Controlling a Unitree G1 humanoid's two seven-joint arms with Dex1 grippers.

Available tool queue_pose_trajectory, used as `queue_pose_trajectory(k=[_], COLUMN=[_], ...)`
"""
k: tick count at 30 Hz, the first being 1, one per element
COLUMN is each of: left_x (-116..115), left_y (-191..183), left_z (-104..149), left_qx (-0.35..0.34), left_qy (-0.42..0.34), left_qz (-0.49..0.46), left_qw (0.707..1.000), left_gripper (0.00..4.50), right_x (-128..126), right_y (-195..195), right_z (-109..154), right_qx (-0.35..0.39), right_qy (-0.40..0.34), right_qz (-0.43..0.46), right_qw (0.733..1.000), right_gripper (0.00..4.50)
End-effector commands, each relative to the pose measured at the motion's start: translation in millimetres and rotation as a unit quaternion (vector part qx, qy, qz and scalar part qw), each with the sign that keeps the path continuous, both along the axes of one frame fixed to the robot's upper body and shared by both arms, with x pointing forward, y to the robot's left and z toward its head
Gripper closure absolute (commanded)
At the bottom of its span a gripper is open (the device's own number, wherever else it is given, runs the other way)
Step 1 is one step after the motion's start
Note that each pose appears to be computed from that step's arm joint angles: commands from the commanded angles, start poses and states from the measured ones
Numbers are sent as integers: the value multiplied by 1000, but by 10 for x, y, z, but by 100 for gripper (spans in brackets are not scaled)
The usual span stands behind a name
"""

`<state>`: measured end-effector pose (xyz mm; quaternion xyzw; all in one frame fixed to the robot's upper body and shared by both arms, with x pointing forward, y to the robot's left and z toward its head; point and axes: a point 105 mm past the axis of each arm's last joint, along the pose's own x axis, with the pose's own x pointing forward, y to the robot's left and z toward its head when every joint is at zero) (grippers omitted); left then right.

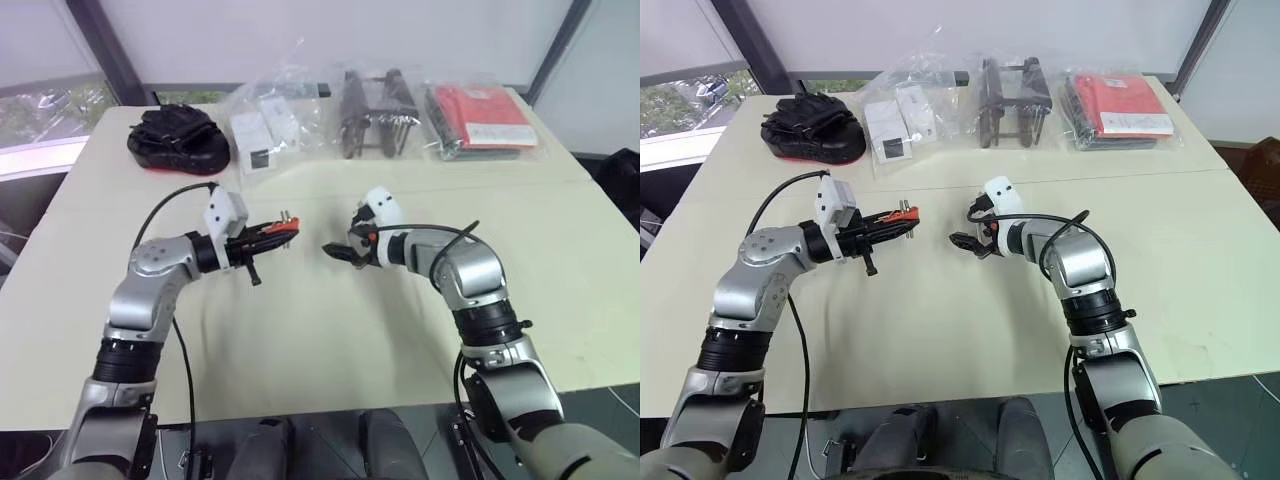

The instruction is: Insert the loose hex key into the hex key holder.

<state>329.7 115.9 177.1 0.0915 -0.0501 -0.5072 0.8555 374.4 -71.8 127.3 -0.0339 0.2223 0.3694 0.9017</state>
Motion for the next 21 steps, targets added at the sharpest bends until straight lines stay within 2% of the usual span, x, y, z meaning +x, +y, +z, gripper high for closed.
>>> queue_pose_trajectory(k=[1,13,16,18,21], left_x=[-60,-40,-15,-11,-19], left_y=[-7,-72,-102,-115,-132], left_z=[90,34,21,19,5], left_qx=[-2,-12,-14,-16,-21], left_qy=[-22,-18,-18,-19,-20], left_qz=[2,10,11,11,11], left_qw=[1000,1000,1000,1000,1000], left_gripper=[450,450,450,450,450], right_x=[0,64,150,199,254], right_y=[47,23,28,34,25], right_z=[56,-208,-340,-388,-433], right_qx=[1,-16,-37,-44,-54], right_qy=[-6,26,34,41,44], right_qz=[-1,-21,-32,-39,-42], right_qw=[1000,999,998,997,997], right_gripper=[2,2,92,185,349])
